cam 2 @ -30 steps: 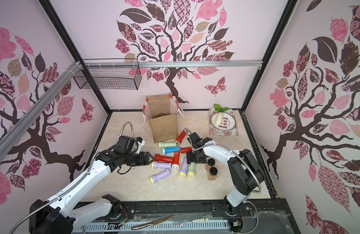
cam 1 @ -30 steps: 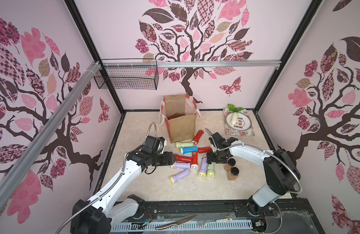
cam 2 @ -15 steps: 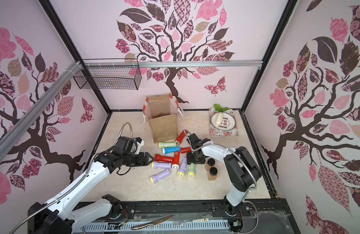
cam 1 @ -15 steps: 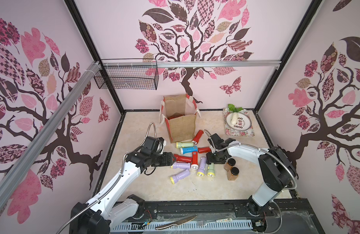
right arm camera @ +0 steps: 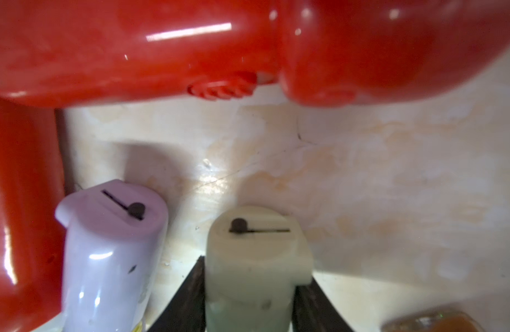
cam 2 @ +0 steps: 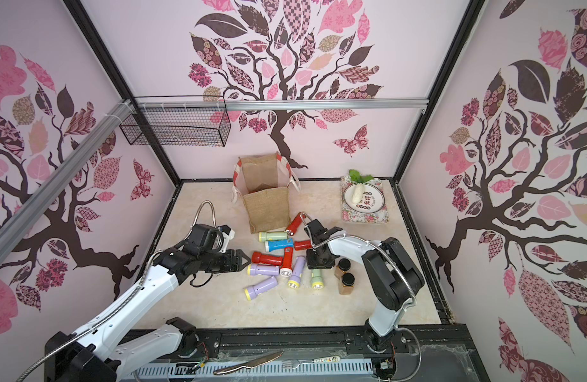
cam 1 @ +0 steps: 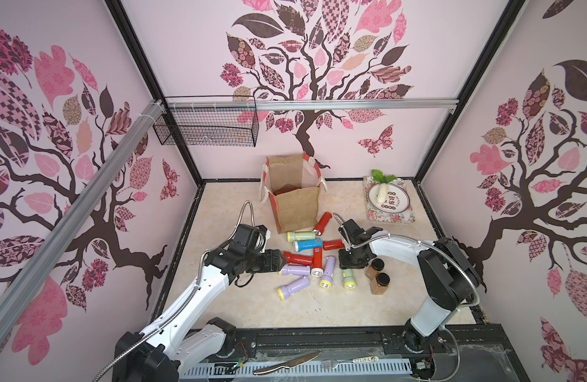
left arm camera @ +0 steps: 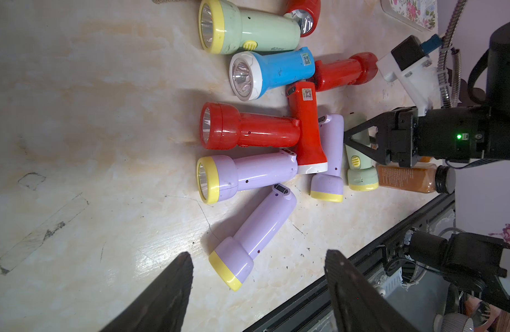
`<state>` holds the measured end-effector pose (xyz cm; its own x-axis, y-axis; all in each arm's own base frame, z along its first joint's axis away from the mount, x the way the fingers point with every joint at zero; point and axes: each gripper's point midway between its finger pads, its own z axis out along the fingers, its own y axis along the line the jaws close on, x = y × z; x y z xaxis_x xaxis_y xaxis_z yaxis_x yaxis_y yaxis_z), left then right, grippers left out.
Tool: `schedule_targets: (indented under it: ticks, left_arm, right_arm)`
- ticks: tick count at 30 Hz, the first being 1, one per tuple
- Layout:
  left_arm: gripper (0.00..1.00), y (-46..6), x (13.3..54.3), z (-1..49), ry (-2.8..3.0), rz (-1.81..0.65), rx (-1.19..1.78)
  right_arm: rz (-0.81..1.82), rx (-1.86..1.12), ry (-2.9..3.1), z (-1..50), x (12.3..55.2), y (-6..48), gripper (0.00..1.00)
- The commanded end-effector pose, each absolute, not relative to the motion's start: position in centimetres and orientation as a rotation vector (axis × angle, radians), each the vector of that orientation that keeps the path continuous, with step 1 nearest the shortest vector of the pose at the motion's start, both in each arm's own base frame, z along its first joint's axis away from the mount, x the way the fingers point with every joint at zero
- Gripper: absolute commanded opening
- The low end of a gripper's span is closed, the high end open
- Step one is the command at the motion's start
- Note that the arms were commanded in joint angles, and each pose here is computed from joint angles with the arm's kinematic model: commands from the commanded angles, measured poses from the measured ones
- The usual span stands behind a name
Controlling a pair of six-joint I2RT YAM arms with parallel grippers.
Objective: Put the flashlights into the tote bags
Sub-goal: Pick up the flashlight from the center of the board.
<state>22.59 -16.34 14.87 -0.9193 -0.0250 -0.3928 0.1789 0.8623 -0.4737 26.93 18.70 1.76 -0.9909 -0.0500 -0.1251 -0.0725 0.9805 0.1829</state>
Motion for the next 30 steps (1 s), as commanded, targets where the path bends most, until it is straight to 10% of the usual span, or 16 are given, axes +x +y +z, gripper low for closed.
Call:
schedule_targets:
  ticks: [1, 18, 30]
  left_arm:
    - [0.76, -16.0, 22.5, 14.5, 2.631, -0.712, 0.125]
    - [0.76, -16.1, 23.0, 14.5, 2.634, -0.712, 0.118]
    - [0.76, -16.9, 24.0, 14.2, 2.633, -0.748, 0.104]
  right_arm:
    - [0.230, -0.092, 3.069, -0.2, 25.8, 17.9, 0.37]
    - [0.385, -0.169, 2.842, 7.4, 27.8, 19.3, 0.00]
    - [0.573, -0.287, 2.429, 20.0, 31.1, 21.7, 0.00]
